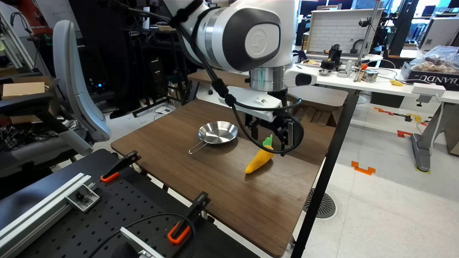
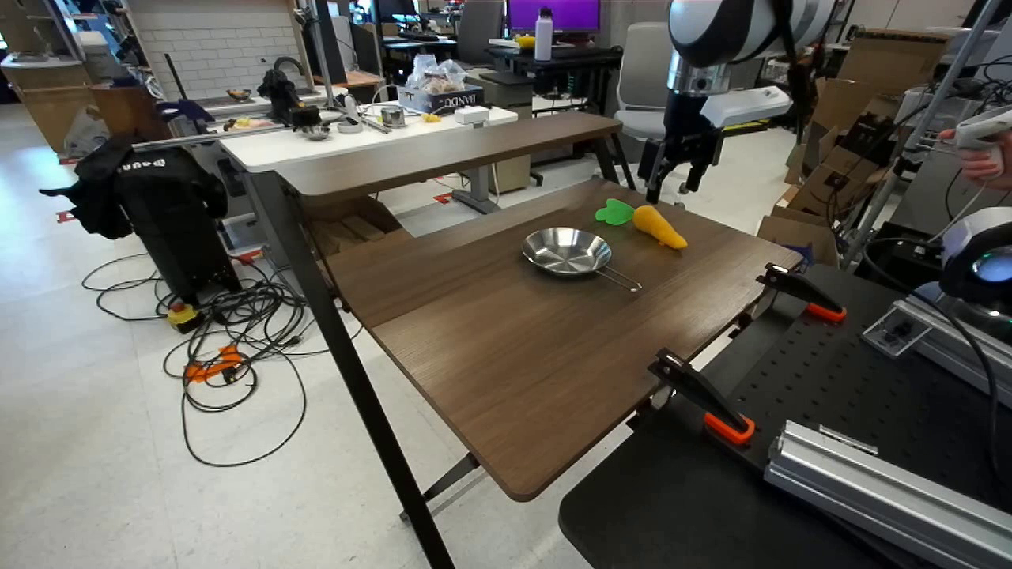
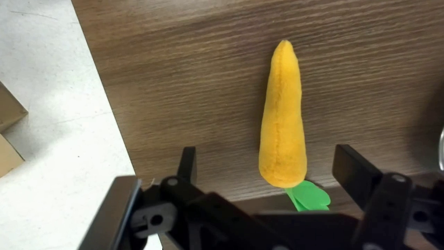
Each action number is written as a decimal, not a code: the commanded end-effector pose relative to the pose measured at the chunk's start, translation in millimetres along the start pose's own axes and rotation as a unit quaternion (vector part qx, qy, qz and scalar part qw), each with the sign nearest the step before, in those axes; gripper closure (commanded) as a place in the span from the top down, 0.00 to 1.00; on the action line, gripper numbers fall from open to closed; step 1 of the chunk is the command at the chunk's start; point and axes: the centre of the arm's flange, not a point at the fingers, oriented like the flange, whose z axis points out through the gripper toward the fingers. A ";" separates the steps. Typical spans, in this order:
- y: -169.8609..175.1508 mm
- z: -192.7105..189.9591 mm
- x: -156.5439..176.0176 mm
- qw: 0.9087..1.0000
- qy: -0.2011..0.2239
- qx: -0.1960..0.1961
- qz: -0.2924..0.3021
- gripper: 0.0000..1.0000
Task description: Put the carrot plushie on the pan
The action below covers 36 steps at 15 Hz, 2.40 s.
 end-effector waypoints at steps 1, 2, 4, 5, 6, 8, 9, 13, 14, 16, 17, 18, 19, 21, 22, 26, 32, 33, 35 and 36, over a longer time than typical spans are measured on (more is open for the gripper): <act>0.9 23.6 17.3 1.000 0.008 0.002 -0.014 1.00; -0.9 27.6 17.4 1.000 0.005 0.003 -0.015 1.00; -4.4 36.5 17.4 1.000 0.004 0.001 -0.020 1.00; -6.4 40.1 17.5 1.000 0.002 0.001 -0.021 1.00; -7.7 44.0 17.0 1.000 0.001 0.002 -0.023 1.00; -10.6 50.4 16.6 1.000 0.006 0.000 -0.027 0.75; -12.1 53.2 15.9 0.999 0.011 -0.001 -0.031 0.74; -14.9 59.8 15.2 0.999 0.032 -0.008 -0.037 0.42; -15.4 59.6 15.3 0.999 0.035 -0.010 -0.038 0.34; -16.8 58.3 15.4 0.998 0.041 -0.012 -0.041 0.20; -17.8 56.2 15.5 0.998 0.042 -0.013 -0.042 0.12; -19.8 52.4 14.9 0.998 0.044 -0.013 -0.044 0.05; -22.2 47.9 14.2 0.998 0.047 -0.013 -0.045 0.01; -28.4 37.1 13.4 0.997 0.050 -0.014 -0.049 0.04; -32.1 32.1 12.6 0.997 0.052 -0.014 -0.054 0.03; -51.3 10.9 14.2 0.996 0.063 -0.009 -0.070 0.03; -99.9 -19.4 17.1 0.991 0.082 0.013 -0.102 0.03; -108.5 -22.7 16.9 0.990 0.085 0.018 -0.108 0.03; -128.9 -26.4 15.8 0.989 0.087 0.027 -0.121 0.03; -139.2 -27.3 14.7 0.988 0.087 0.030 -0.127 0.03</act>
